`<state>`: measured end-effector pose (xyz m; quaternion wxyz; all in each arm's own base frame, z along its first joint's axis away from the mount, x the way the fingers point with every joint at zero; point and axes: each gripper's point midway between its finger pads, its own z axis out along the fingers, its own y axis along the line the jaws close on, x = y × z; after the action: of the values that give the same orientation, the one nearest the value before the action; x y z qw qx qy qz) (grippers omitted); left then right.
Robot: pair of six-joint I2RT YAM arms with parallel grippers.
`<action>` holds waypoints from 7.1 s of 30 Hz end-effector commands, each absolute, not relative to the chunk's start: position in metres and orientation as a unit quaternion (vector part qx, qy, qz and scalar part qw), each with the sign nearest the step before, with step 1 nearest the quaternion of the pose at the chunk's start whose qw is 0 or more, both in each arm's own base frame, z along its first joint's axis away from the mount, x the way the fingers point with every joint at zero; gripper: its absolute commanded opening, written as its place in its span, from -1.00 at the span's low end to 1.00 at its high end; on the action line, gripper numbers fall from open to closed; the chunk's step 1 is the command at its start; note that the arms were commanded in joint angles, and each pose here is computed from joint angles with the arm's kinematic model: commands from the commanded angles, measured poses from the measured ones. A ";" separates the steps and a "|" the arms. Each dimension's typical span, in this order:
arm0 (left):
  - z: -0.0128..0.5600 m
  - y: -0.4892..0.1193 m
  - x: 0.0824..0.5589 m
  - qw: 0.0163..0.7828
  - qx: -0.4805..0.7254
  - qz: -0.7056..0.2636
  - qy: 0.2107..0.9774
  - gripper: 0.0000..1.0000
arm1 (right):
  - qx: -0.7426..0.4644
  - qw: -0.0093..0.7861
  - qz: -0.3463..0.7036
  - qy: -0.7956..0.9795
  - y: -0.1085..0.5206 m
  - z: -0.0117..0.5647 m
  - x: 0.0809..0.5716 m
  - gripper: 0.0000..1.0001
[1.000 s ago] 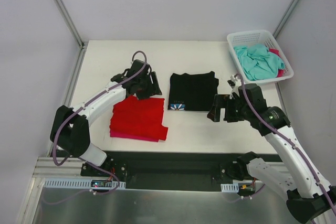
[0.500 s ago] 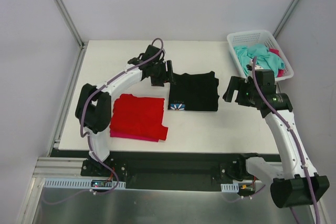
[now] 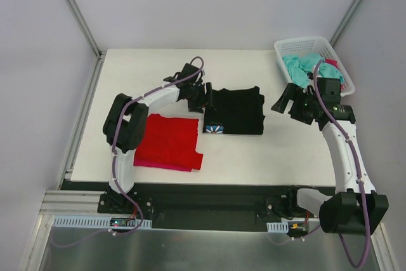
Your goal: Fold and stack the t-shirts
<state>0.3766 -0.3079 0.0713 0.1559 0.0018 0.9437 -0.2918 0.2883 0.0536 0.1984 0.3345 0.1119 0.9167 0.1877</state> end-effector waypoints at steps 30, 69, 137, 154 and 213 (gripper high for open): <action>0.014 -0.344 0.370 0.175 -0.061 -0.460 0.868 0.25 | 0.133 0.365 0.346 0.854 0.078 0.238 0.312 0.88; 0.034 -0.328 0.417 0.216 -0.035 -0.412 0.884 0.34 | 0.227 0.298 0.227 0.899 0.012 0.097 0.380 0.87; 0.035 -0.314 0.425 0.217 -0.059 -0.430 0.874 0.35 | 0.150 0.225 0.246 0.931 0.096 0.042 0.395 0.84; 0.032 -0.298 0.429 0.239 -0.118 -0.436 0.860 0.33 | 0.151 0.226 0.278 0.921 0.131 0.039 0.407 0.82; 0.164 -0.290 0.455 0.312 -0.078 -0.409 0.854 -1.00 | 0.089 0.262 0.328 0.903 0.189 0.136 0.418 -0.99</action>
<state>0.4477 -0.2975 0.0900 0.2458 -0.1068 0.8771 -0.3986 0.4147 0.1804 0.0735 0.2185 0.1186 0.9190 0.3060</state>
